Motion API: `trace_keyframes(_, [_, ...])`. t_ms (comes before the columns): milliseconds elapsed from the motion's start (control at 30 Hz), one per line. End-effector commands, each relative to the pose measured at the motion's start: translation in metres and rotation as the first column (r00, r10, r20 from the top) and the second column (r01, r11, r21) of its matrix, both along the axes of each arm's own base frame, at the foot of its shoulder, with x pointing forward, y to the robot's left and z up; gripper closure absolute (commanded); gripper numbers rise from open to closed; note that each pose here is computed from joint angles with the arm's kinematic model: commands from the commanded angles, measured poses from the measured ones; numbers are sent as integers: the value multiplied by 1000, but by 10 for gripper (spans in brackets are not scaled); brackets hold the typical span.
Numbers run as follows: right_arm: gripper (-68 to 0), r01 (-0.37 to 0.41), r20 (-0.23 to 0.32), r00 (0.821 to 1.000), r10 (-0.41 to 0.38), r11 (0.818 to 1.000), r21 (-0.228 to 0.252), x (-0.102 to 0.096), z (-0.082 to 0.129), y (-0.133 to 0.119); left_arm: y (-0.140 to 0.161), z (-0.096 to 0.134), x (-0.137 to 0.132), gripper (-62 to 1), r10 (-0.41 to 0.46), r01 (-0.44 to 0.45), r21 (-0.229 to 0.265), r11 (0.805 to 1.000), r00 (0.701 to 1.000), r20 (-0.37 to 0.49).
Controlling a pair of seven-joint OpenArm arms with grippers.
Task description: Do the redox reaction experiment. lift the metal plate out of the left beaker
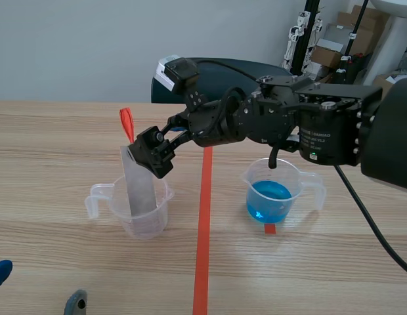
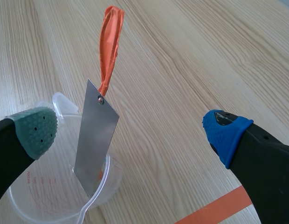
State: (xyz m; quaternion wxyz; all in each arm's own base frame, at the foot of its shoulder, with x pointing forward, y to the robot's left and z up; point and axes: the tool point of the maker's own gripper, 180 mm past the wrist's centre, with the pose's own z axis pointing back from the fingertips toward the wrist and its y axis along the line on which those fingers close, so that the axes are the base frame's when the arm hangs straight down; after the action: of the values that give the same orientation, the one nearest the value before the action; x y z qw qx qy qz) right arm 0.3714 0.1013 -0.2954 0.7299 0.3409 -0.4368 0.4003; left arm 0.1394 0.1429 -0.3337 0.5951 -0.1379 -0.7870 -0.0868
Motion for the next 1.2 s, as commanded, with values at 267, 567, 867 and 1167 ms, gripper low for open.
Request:
trace_keyframes(267, [-665,-47,32,998,44,997,68,-2,26,23,5,5,1,-623,5,-5,2,1000,1000,23])
trace_keyframes(567, [-665,-38,10,999,37,996,83,-2,27,23,5,5,1,-623,5,-5,2,1000,1000,24])
trace_keyframes(867, [-665,-56,-28,998,58,996,73,-10,23,33,5,5,1,-623,5,-5,1,1000,1000,24])
trace_keyframes(1167, [-665,-44,-52,998,47,998,49,-9,13,31,5,5,1,-623,5,-5,1,1000,1000,24])
